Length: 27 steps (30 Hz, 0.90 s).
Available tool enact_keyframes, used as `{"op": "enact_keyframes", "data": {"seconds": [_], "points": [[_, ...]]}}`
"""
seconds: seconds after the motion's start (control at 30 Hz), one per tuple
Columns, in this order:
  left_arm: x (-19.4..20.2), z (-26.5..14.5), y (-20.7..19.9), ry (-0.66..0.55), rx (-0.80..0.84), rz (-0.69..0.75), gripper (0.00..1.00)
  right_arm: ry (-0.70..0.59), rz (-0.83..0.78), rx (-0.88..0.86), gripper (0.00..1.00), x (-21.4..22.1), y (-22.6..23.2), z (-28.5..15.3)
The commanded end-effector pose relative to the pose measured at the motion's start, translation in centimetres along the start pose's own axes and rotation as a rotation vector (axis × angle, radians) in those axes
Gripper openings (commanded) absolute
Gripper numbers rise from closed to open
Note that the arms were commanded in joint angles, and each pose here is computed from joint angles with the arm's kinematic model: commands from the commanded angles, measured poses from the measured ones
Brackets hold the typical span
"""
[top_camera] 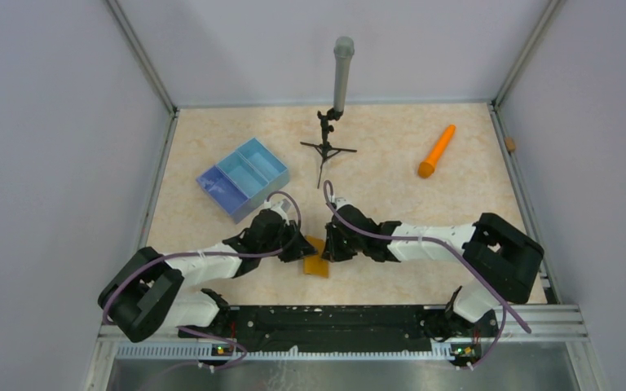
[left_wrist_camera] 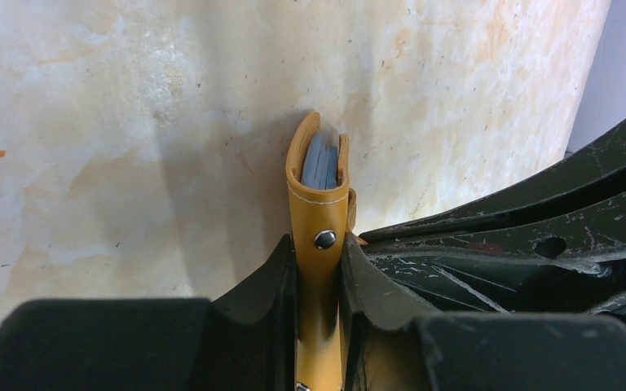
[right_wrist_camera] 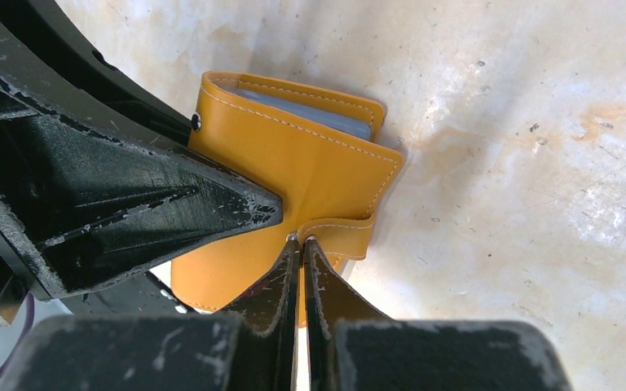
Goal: Put the credit cards into the card holder
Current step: Close the card holder at the center of the board.
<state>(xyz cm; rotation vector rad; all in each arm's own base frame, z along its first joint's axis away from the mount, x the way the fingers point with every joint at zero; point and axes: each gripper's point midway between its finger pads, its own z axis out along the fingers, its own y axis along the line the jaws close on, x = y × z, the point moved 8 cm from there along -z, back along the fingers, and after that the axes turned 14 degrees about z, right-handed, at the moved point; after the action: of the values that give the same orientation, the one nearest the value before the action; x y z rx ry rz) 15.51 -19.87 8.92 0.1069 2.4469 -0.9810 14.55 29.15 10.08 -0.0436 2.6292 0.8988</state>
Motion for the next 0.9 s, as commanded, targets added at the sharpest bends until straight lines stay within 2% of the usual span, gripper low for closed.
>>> {"op": "enact_keyframes", "data": {"seconds": [0.0,0.4,0.87], "points": [[1.58,0.27,1.66,0.064,-0.11,0.018,0.0,-0.059,0.009,-0.069,0.0,-0.48,1.29,-0.57],[1.83,0.44,2.06,0.081,-0.149,-0.006,0.0,-0.049,0.003,-0.141,0.0,-0.03,1.49,-1.32],[1.81,0.36,1.9,0.082,-0.142,0.003,0.0,-0.054,-0.009,-0.149,0.0,-0.24,1.78,-0.76]]}}
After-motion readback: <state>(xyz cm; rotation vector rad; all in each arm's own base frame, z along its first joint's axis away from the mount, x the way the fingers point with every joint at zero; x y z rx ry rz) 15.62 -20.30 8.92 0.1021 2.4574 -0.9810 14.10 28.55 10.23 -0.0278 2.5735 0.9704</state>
